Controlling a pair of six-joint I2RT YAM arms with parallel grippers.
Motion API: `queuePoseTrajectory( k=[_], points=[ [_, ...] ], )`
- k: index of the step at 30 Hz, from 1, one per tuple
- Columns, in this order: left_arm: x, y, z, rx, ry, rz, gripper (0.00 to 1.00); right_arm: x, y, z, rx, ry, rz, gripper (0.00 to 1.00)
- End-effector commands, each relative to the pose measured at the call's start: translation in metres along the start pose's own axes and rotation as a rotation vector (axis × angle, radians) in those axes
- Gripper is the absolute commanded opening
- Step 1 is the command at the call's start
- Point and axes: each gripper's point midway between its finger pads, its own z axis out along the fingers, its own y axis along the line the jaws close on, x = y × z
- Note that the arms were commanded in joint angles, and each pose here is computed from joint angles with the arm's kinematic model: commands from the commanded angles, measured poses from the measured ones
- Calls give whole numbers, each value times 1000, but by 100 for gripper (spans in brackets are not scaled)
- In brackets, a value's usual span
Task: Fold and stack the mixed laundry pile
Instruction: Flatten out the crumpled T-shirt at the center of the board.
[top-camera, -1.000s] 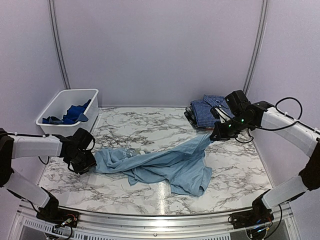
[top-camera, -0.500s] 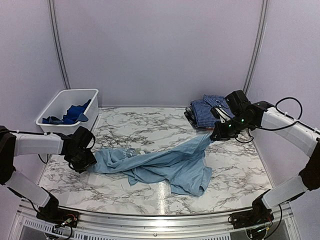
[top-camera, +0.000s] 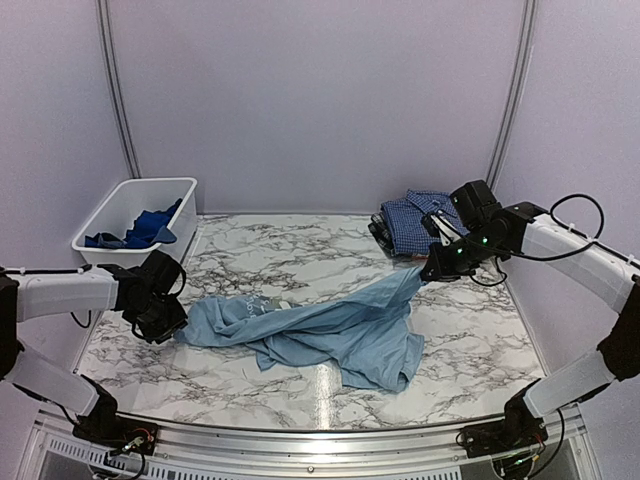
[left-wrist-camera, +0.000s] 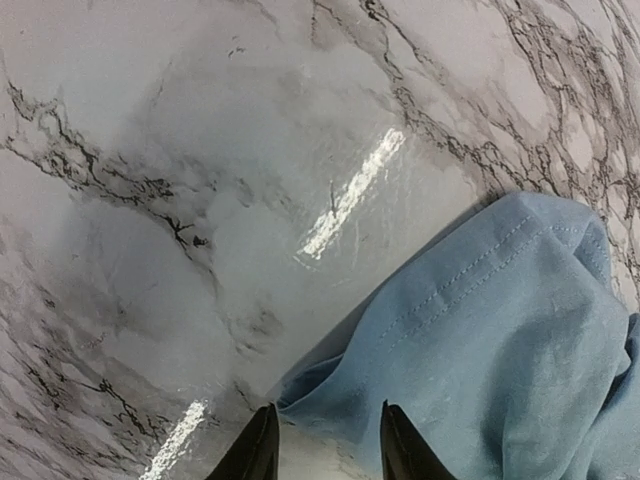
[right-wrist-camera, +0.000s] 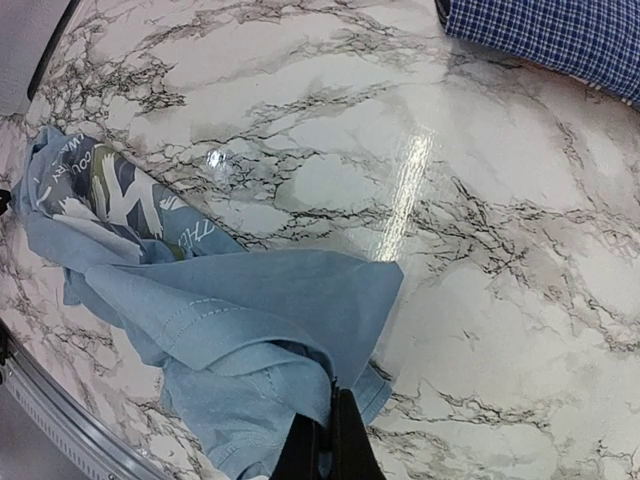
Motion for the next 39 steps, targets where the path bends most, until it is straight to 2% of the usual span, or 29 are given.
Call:
queuePoseTrajectory(
  k=[1, 11, 15, 17, 20, 26, 31, 39],
  points=[
    [5, 13, 7, -68, 23, 17, 34, -9, -1, -3, -1, -27, 25, 0],
    [21, 22, 35, -139, 107, 54, 31, -9, -4, -5, 12, -34, 38, 0],
    [24, 17, 33, -109, 129, 67, 0, -13, -4, -9, 18, -51, 38, 0],
    [17, 4, 24, -58, 111, 82, 0, -18, -4, -13, 28, -68, 35, 0],
    [-5, -29, -3, 65, 42, 97, 0, -33, -3, -27, 38, -120, 20, 0],
    [-56, -111, -82, 333, -107, 186, 0, -78, -1, -64, 51, -270, -11, 0],
    [-96, -152, -151, 488, -250, 166, 0, -123, -12, -99, 98, -392, -46, 0],
    [-135, -224, -255, 757, -365, 217, 0, -201, -1, -176, 108, -623, -119, 0]
  ],
)
